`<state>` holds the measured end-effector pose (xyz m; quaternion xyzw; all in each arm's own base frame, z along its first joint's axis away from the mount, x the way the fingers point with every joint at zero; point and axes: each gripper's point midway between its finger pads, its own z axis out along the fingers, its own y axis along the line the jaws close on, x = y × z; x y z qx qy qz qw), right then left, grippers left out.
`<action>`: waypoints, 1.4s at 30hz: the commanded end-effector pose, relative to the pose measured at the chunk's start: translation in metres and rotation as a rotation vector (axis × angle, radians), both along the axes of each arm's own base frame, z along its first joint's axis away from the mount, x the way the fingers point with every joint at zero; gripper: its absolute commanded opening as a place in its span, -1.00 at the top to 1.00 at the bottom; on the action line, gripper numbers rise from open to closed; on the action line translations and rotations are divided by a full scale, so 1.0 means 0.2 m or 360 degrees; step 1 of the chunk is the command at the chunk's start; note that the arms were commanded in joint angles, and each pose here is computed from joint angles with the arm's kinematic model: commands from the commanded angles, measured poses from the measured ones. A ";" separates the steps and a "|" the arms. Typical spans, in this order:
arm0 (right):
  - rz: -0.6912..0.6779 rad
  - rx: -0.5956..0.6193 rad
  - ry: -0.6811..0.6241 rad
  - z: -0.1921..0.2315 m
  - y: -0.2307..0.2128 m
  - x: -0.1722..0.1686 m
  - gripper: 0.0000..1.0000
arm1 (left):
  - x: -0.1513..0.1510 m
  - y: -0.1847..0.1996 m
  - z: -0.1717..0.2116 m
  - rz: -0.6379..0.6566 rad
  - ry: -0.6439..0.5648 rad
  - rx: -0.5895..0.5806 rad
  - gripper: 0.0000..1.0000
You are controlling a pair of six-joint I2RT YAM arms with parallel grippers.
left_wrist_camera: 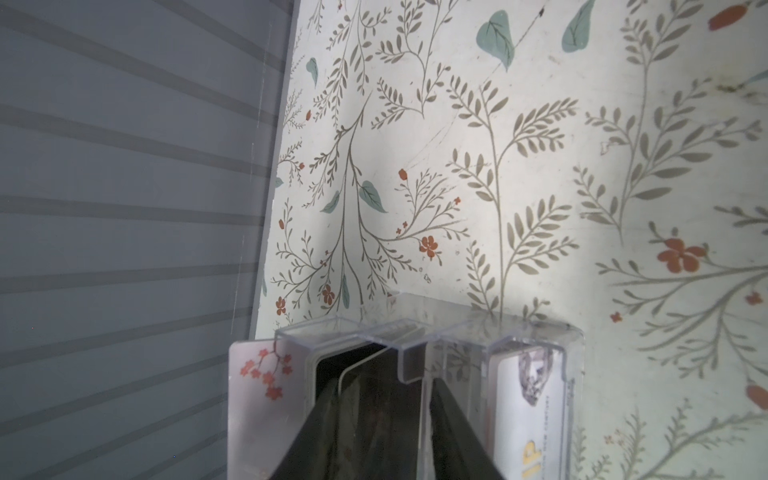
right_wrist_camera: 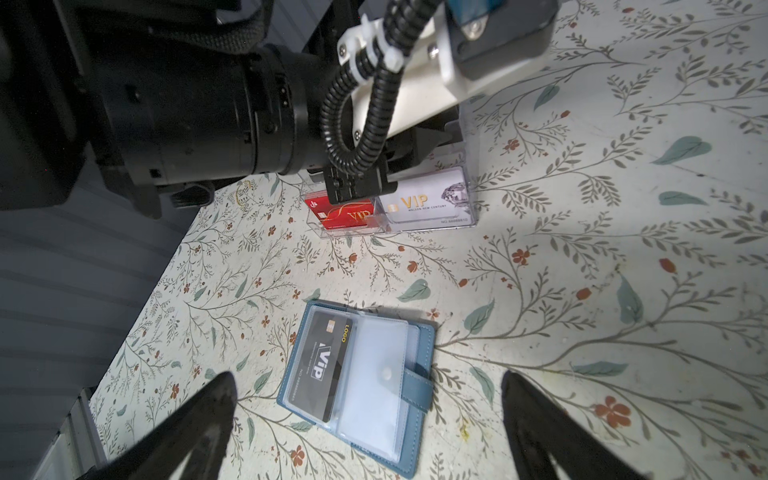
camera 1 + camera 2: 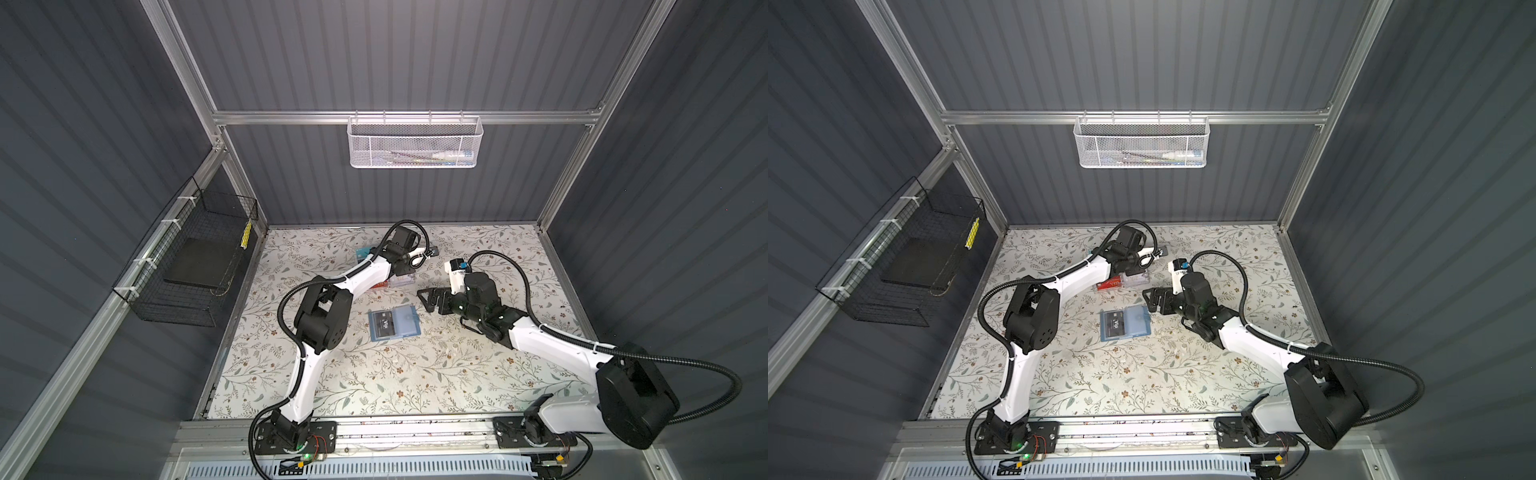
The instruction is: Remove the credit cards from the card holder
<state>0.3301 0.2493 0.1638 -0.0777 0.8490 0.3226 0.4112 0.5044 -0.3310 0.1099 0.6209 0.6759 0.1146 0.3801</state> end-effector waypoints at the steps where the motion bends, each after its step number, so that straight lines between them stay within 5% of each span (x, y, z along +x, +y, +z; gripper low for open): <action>1: 0.0004 0.0025 -0.0009 0.02 0.01 0.01 -0.98 | -0.03 0.00 0.05 0.0018 -0.0022 -0.0060 0.25; 12: 0.0005 0.0037 -0.0010 0.03 0.01 0.00 -0.98 | -0.04 0.01 0.08 0.0048 -0.0099 -0.0131 -0.21; 42: 0.0005 0.0044 -0.0014 0.04 0.00 0.00 -0.98 | -0.09 -0.02 0.25 0.0082 -0.0163 -0.0497 -0.73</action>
